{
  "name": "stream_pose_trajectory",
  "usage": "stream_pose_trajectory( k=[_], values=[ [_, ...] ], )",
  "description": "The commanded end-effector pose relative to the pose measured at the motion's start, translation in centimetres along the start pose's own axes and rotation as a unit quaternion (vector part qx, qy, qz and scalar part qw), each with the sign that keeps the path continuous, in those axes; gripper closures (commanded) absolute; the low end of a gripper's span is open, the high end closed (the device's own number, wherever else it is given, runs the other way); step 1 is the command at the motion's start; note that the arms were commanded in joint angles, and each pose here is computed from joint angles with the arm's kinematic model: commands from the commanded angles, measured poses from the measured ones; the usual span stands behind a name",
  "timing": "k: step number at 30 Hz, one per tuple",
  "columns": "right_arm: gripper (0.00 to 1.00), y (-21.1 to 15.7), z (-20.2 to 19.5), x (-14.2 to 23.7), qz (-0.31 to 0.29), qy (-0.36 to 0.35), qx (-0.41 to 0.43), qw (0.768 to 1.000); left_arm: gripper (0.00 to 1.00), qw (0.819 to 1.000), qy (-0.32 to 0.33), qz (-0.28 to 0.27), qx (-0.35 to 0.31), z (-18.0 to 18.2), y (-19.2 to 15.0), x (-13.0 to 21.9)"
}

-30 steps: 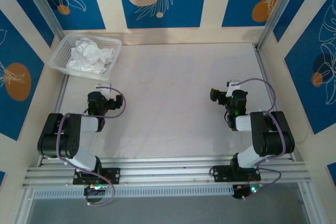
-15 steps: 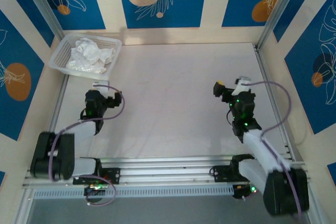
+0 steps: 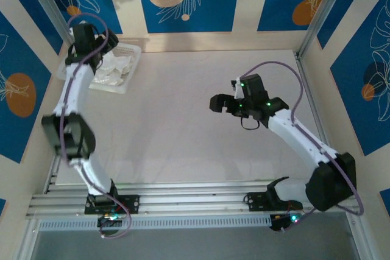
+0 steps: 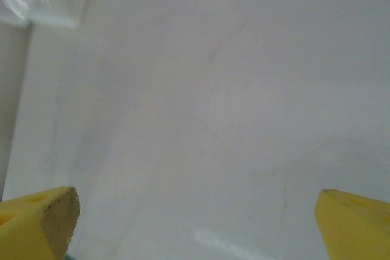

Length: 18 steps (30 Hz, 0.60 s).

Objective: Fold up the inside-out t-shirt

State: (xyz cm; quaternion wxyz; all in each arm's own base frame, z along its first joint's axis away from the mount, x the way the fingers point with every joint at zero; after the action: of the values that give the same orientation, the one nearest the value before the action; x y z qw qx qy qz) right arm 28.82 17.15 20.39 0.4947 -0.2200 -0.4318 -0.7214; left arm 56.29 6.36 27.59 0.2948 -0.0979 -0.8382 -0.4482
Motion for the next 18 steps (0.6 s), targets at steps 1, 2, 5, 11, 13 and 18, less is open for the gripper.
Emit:
stream_pose_trajectory(
  k=[1, 2, 5, 11, 13, 18],
  values=[
    [0.01, -0.1, 0.9, 0.5, 0.023, 0.023, 0.009, 0.999, 0.03, 0.99, 0.065, 0.115, 0.046, 3.6, -3.8, -3.9],
    [0.01, 0.0, 0.9, 0.3, 0.025, 0.023, 0.009, 0.999, 0.02, 0.991, 0.062, 0.108, 0.048, 3.9, -3.5, -5.5],
    [0.01, 0.2, 0.9, -0.1, 0.038, 0.022, 0.008, 0.999, 0.01, 0.993, 0.011, 0.107, 0.041, 3.8, -3.3, -9.7],
    [0.01, 0.3, 0.7, 0.7, 0.036, 0.006, 0.009, 0.999, 1.0, 0.99, -0.05, 0.118, 0.054, 3.4, -3.1, -11.9],
    [0.01, 0.4, 0.7, 1.5, 0.023, 0.002, 0.013, 1.0, 1.0, 0.992, -0.081, 0.093, 0.028, 0.9, -0.7, -8.8],
    [0.01, 0.8, 1.0, 3.9, -0.028, -0.001, 0.031, 0.999, 1.0, 0.985, -0.172, -0.007, -0.011, -7.1, 6.3, 5.3]
  ],
)
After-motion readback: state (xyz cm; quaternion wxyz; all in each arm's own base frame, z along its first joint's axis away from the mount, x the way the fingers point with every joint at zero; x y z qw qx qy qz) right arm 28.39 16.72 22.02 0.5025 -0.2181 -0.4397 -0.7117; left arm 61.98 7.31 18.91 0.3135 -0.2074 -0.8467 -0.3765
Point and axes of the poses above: each hand's point on the last joint's axis, 136 mm out from that joint toward the fingers, its own x axis back along the fingers, its own z axis along the line the jaws close on, y = z × x, the point moved 4 cm from there along x, back along the fingers, and after that the axes turned 1 degree about -x, right-handed, at the moved point
